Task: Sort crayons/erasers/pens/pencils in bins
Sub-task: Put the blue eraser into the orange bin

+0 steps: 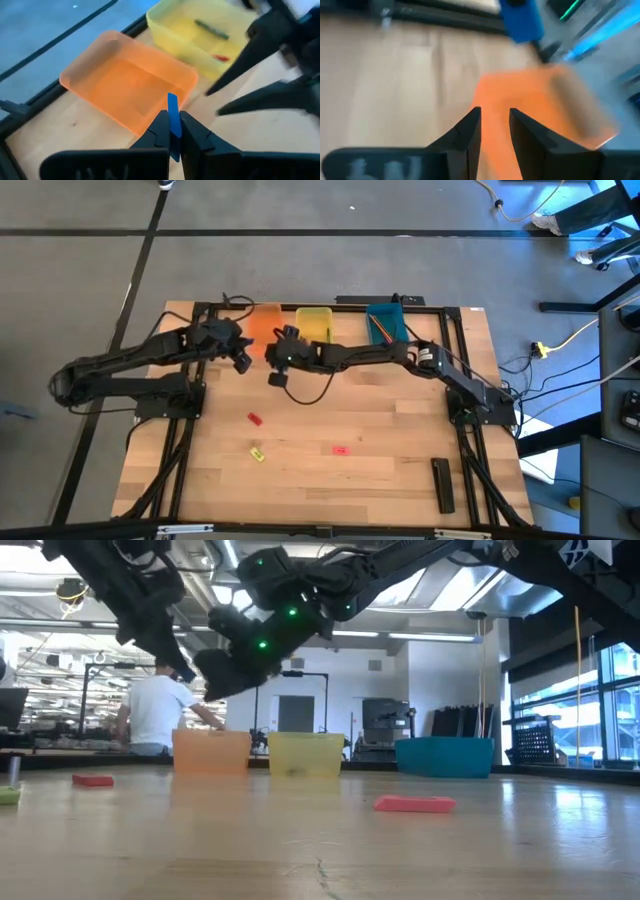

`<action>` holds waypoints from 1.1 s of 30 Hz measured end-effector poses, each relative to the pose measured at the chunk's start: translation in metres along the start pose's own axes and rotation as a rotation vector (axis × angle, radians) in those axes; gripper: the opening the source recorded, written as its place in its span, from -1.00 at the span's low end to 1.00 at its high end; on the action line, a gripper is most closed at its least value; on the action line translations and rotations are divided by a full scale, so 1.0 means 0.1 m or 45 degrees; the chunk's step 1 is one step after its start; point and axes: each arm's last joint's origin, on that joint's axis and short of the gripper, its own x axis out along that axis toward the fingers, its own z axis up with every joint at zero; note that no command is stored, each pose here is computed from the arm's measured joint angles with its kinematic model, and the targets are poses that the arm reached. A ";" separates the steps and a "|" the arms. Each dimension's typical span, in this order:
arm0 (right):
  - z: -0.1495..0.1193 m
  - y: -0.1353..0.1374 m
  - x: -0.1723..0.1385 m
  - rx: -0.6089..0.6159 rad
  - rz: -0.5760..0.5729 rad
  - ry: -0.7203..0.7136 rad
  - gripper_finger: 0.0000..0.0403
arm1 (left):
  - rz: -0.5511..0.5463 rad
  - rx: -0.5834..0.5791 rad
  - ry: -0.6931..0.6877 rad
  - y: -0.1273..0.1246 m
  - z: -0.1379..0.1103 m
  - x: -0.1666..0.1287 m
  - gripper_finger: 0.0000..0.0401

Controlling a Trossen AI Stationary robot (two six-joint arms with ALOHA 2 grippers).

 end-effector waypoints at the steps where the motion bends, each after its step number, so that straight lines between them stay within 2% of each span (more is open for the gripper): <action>1: -0.02 -0.03 0.00 0.032 0.044 0.024 -0.48 | 0.012 0.011 0.018 0.00 0.01 0.04 -0.97; 4: -0.07 -0.05 0.00 0.093 0.174 0.082 -0.48 | 0.048 0.064 0.067 0.00 0.05 0.23 -0.96; 7: -0.08 -0.03 -0.02 0.110 0.245 0.107 -0.48 | 0.089 0.104 0.117 0.04 0.08 0.44 -0.96; 13: 0.06 0.14 -0.31 0.067 0.293 0.086 -0.52 | 0.066 0.119 0.204 0.17 0.13 0.79 -0.96; 15: 0.04 0.19 -0.47 0.053 0.266 0.062 -0.57 | 0.073 0.110 0.225 0.23 0.15 0.84 -0.96; 18: -0.09 0.18 -0.72 0.070 0.224 -0.006 -0.67 | 0.090 0.115 0.227 0.29 0.23 0.88 -0.96; 24: -0.55 -0.01 -1.18 0.255 0.176 -0.248 -0.95 | -0.002 0.114 0.196 0.30 0.32 1.06 -0.96; 28: -0.67 -0.17 -1.43 0.417 0.149 -0.427 -0.96 | -0.013 0.142 0.234 0.27 0.28 1.28 -0.95; 30: -0.71 -0.20 -1.50 0.452 0.151 -0.426 -0.94 | -0.006 0.143 0.283 0.26 0.23 1.38 -0.95; 33: -0.77 -0.22 -1.58 0.435 0.157 -0.327 -0.94 | 0.056 0.144 0.328 0.27 0.19 1.50 -0.95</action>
